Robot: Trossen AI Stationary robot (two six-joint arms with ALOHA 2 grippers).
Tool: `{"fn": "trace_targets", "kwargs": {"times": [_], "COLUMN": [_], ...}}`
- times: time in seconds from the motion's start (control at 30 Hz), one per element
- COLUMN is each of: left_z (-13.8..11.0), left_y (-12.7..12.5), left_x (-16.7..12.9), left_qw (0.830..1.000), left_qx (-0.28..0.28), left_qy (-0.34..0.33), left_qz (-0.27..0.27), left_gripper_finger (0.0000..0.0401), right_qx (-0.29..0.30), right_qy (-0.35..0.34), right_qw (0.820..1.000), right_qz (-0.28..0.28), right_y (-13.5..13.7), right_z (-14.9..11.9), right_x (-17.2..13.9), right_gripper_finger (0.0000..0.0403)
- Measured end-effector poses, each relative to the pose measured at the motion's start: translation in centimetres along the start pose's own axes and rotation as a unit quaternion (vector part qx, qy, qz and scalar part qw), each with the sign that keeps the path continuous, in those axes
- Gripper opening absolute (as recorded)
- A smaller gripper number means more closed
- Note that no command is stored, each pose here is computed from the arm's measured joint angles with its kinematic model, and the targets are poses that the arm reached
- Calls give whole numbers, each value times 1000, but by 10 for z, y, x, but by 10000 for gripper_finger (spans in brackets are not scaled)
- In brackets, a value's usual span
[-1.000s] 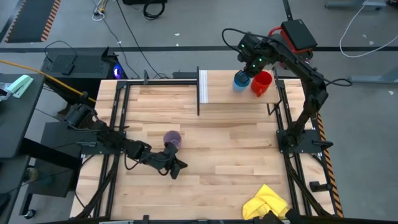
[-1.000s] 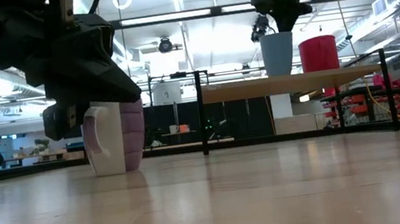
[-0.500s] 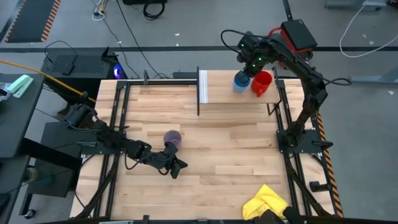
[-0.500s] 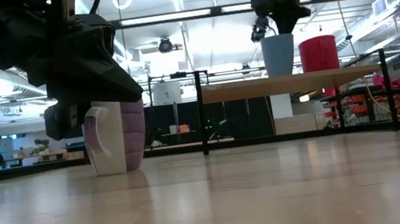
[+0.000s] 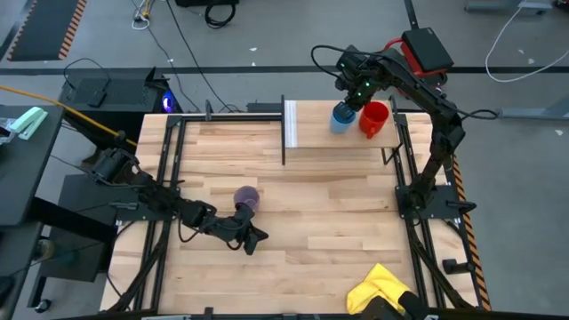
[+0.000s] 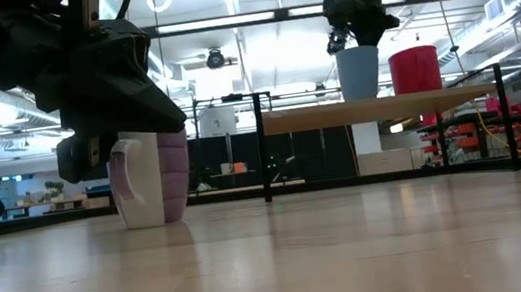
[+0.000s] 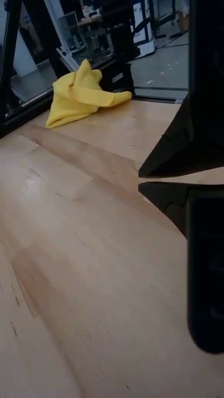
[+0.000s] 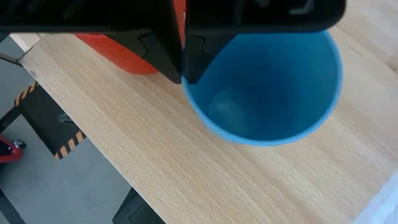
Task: Stack small to large cups/mugs on shelf
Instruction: Put the blue cup on the shelf, then put the purple mug on the shelf
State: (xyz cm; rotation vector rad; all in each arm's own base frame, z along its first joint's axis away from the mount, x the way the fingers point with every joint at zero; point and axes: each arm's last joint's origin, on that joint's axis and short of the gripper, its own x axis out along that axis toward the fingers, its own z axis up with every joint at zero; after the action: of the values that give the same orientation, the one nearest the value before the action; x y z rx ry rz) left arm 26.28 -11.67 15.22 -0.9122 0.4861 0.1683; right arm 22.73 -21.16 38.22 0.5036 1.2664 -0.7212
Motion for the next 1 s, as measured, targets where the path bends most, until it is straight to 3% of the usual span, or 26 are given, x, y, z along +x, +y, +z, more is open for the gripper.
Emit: {"fn": "trace_targets", "kwargs": {"times": [0.6, 1.0], "left_z": [0, 0], "left_y": [0, 0], "left_x": [0, 0], "left_qw": [1000, 1000], "left_qx": [1, -2], "left_qy": [0, 0], "left_qz": [0, 0], "left_gripper_finger": [35, 40], "right_qx": [0, 26], "right_qy": [-3, -93], "right_qw": [1000, 995], "right_qz": [-1, 6], "right_y": [0, -3], "right_z": [1, 1], "right_x": [-1, -51], "right_gripper_finger": [72, 88]}}
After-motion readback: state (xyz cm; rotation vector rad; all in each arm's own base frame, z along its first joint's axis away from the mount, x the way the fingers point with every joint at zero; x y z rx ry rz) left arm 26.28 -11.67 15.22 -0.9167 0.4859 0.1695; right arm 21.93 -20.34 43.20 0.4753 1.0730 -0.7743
